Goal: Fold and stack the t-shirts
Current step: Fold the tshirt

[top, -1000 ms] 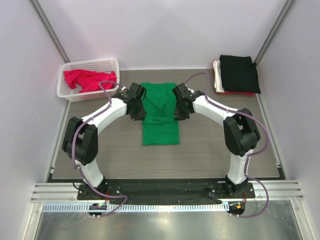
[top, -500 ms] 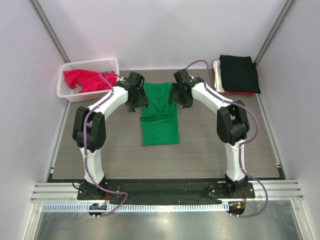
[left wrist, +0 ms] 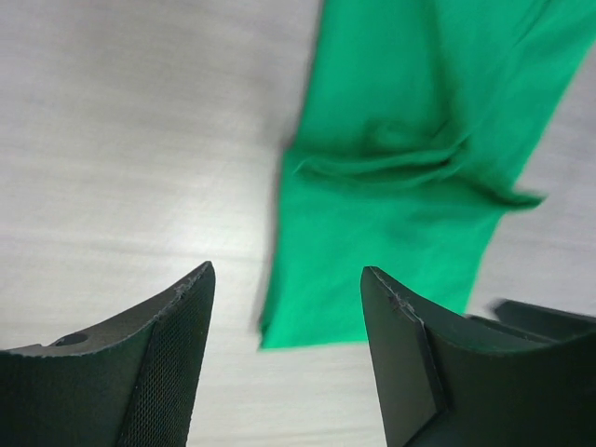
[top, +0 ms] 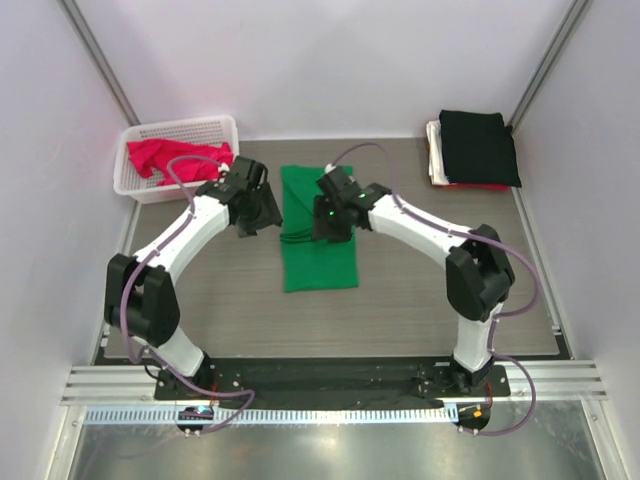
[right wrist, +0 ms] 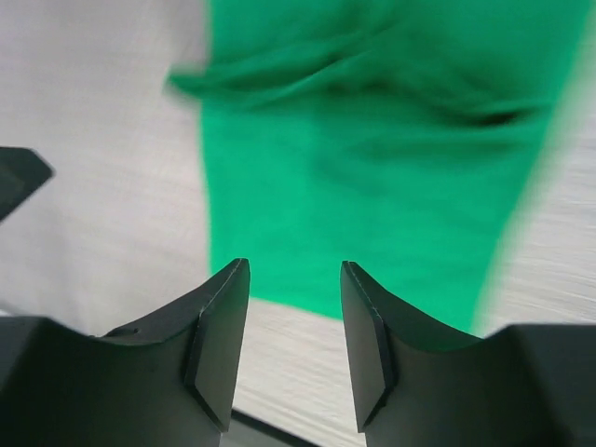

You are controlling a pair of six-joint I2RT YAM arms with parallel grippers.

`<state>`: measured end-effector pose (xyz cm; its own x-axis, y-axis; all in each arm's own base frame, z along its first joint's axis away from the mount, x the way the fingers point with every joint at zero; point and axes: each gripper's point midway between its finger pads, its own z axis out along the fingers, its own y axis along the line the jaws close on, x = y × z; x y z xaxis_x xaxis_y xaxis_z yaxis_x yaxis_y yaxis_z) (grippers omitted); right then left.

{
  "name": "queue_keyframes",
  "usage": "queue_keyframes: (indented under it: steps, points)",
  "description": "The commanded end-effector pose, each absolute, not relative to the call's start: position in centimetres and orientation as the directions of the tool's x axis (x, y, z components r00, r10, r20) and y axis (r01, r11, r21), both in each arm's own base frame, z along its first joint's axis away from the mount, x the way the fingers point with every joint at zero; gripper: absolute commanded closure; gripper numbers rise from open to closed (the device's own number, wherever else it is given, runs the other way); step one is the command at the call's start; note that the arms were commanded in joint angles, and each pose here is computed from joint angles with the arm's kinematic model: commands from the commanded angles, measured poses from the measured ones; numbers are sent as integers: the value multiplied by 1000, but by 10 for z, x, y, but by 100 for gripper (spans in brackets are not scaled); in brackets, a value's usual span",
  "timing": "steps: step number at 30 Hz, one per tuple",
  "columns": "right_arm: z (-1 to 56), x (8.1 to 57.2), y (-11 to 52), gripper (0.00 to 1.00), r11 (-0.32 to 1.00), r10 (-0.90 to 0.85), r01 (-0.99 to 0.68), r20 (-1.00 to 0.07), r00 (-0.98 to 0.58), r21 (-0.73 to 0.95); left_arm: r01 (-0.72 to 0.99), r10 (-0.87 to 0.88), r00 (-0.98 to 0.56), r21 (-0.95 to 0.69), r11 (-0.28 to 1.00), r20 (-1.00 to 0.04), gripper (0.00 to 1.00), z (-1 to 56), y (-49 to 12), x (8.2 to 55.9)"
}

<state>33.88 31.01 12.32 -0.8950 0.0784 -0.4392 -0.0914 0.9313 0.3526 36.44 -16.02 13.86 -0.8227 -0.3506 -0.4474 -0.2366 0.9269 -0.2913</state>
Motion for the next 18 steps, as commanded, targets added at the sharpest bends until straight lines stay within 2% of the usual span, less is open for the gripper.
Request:
queue_keyframes:
  steps: [1,5,9,15,18]
  points:
    - [104,320,353,51,903,26,-150,-398,-917,403,-220,-359,-808,-327,919,-466,35,149,-156,347]
    - [81,323,366,51,912,-7,-161,-378,-926,378,-210,-351,-803,-323,923,-482,35,151,-146,325]
    - [69,348,360,51,933,-14,-153,-392,-920,325,-199,-340,-806,-318,927,-485,35,153,-139,307]
    - [63,420,327,51,957,40,-81,-404,-914,279,-185,-339,-803,-335,924,-491,35,161,-136,294]
    - [90,459,314,50,954,85,-55,-444,-892,293,-180,-338,-806,-343,922,-486,35,162,-136,289]
